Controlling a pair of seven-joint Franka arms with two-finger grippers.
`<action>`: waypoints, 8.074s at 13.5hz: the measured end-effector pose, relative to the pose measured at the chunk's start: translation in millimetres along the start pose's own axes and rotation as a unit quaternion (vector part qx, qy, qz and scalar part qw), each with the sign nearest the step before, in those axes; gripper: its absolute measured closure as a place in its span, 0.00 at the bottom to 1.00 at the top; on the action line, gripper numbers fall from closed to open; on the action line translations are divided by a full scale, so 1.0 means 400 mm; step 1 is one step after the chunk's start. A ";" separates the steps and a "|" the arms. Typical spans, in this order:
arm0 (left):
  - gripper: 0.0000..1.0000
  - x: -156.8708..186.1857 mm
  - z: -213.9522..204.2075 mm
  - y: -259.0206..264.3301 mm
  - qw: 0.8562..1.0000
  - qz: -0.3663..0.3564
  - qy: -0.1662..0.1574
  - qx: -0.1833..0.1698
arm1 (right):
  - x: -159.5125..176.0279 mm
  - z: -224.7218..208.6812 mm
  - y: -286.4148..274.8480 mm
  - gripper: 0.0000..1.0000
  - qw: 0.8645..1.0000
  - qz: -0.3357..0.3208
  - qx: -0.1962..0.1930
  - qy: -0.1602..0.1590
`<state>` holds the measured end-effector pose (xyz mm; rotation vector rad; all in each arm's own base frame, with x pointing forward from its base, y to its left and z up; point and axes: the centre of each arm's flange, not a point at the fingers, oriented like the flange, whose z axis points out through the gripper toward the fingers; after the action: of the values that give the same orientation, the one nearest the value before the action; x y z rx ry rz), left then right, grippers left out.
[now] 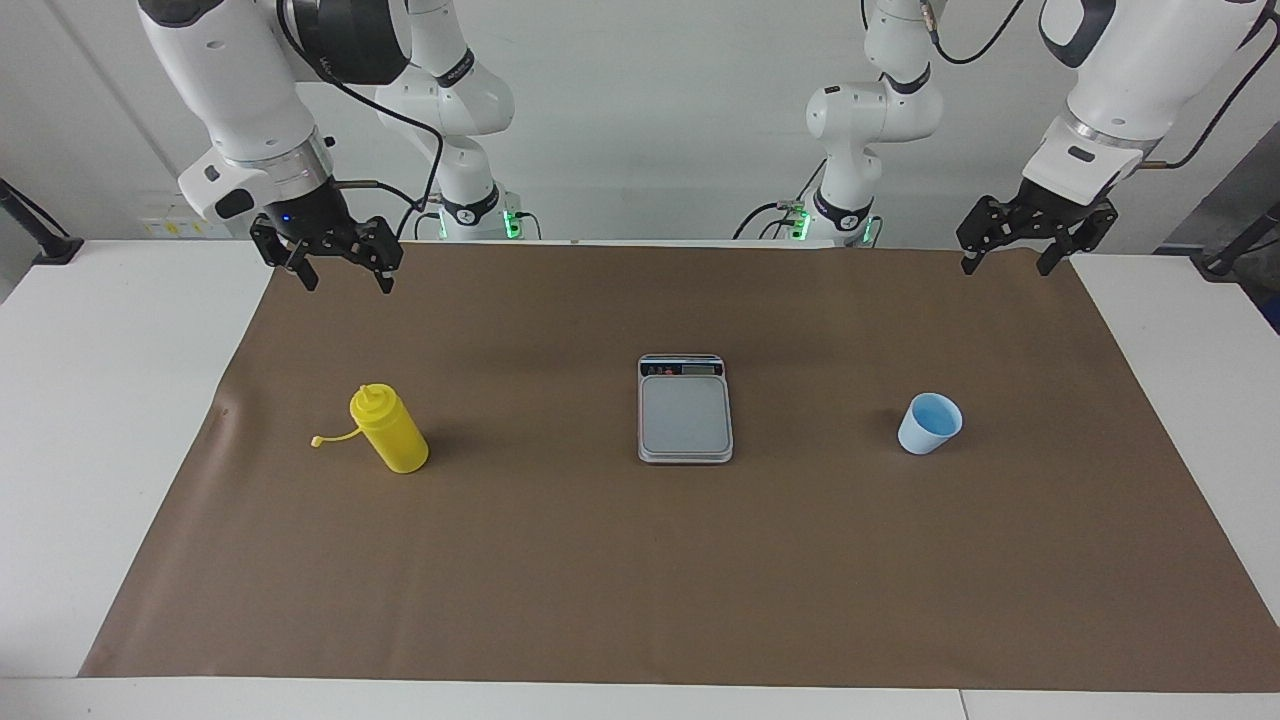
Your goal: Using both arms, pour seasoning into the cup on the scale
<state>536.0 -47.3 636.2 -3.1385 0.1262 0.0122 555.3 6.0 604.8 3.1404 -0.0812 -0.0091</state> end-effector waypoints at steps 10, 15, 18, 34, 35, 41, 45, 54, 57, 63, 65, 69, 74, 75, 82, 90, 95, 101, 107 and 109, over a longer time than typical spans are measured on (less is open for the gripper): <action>0.00 0.000 0.000 0.001 1.000 0.000 0.000 0.000 | 0.000 0.001 0.000 0.00 1.000 0.000 0.000 0.000; 0.00 0.005 0.020 -0.011 1.000 -0.004 0.001 -0.001 | 0.000 0.002 0.002 0.00 1.000 0.001 0.000 -0.001; 0.00 0.021 0.073 -0.053 1.000 -0.020 0.006 -0.003 | 0.000 0.002 0.002 0.00 1.000 0.001 0.000 -0.001; 0.00 0.120 0.620 -0.170 0.997 -0.073 0.036 -0.018 | 0.000 0.003 0.011 0.00 1.000 0.004 0.000 -0.001; 0.00 0.117 0.639 -0.168 0.996 -0.075 0.034 -0.019 | 0.000 0.003 0.011 0.00 1.000 0.004 0.000 -0.001; 0.00 0.089 0.734 -0.139 0.994 -0.101 0.029 -0.020 | 0.000 0.003 0.011 0.00 1.000 0.004 0.000 -0.002; 0.19 0.084 0.742 -0.133 0.994 -0.107 0.028 -0.021 | 0.000 0.003 0.012 0.00 1.000 0.004 0.000 -0.002; 0.96 0.115 0.692 -0.125 0.994 -0.098 0.044 -0.023 | 0.000 0.003 0.012 0.00 1.000 0.004 0.000 -0.002; 0.96 0.156 0.592 -0.116 0.995 -0.092 0.037 -0.025 | 0.000 0.003 0.012 0.00 1.000 0.004 0.000 -0.002; 0.96 0.194 0.428 0.092 0.993 -0.111 0.025 -0.044 | 0.000 0.003 0.012 0.00 1.000 0.004 0.000 -0.002; 0.96 0.184 0.414 0.231 0.991 -0.122 0.027 -0.048 | 0.000 0.003 0.012 0.00 1.000 0.004 0.000 -0.002; 0.96 0.138 0.416 0.484 0.990 -0.123 0.037 -0.060 | 0.000 0.003 0.012 0.00 1.000 0.004 0.000 -0.002; 0.96 0.061 0.470 0.682 0.992 -0.103 0.035 -0.066 | 0.000 0.003 0.012 0.00 1.000 0.004 0.000 -0.002; 0.96 0.052 0.494 0.705 0.992 -0.100 0.035 -0.067 | 0.000 0.003 0.012 0.00 1.000 0.004 0.000 -0.002; 0.96 0.010 0.621 0.786 0.993 -0.092 0.028 -0.065 | 0.000 0.003 0.012 0.00 1.000 0.004 0.000 -0.002; 0.89 0.010 0.640 0.798 0.992 -0.098 0.031 -0.067 | 0.000 0.003 0.012 0.00 1.000 0.004 0.000 -0.002; 0.36 0.025 0.636 0.776 0.992 -0.105 0.033 -0.064 | 0.000 0.003 0.012 0.00 1.000 0.004 0.000 -0.002; 0.00 0.116 0.465 0.529 0.990 -0.130 0.044 -0.037 | 0.002 0.004 0.063 0.00 1.000 0.023 0.000 -0.003; 0.00 0.163 0.449 0.262 0.995 -0.096 0.028 -0.021 | 0.002 0.005 0.104 0.00 0.987 0.160 0.014 -0.006; 0.00 0.162 0.453 0.213 0.997 -0.067 0.015 -0.016 | 0.004 0.009 0.106 0.00 0.970 0.240 0.034 -0.011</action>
<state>592.4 -137.2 454.4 -3.1718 -0.0865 -0.0320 554.7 -36.2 601.3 3.0935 -0.8507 -0.0404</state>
